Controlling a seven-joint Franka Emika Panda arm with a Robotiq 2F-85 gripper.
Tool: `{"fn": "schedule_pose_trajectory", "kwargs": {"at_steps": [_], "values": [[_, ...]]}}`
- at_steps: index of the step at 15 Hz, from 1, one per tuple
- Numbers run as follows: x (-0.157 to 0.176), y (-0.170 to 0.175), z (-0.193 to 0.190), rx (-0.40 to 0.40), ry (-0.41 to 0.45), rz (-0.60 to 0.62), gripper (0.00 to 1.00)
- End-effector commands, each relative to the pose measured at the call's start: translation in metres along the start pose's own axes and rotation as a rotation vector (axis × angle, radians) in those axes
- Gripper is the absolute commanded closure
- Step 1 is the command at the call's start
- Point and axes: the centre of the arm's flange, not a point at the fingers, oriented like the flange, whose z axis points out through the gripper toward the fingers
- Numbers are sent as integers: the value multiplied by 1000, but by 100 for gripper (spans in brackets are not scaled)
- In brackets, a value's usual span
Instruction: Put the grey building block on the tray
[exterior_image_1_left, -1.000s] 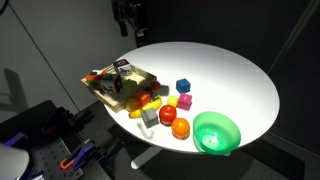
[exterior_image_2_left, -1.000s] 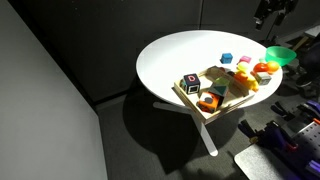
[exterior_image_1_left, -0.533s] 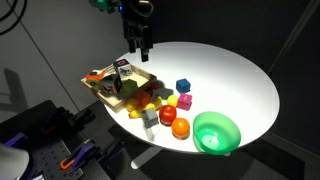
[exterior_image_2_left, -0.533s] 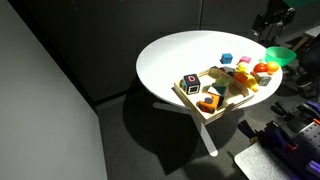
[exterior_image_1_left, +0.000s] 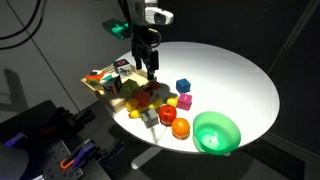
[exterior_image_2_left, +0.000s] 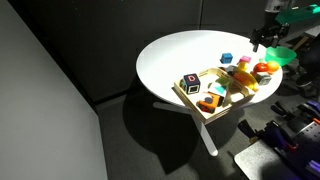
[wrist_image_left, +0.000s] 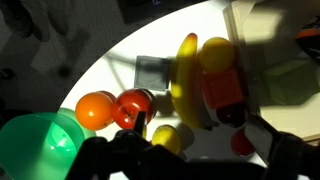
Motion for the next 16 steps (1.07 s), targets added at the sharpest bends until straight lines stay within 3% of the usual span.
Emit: {"fn": "schedule_pose_trajectory", "kwargs": {"at_steps": [1, 16], "values": [[10, 8, 25, 10, 23, 14, 0], [15, 47, 107, 53, -23, 185, 0]]}}
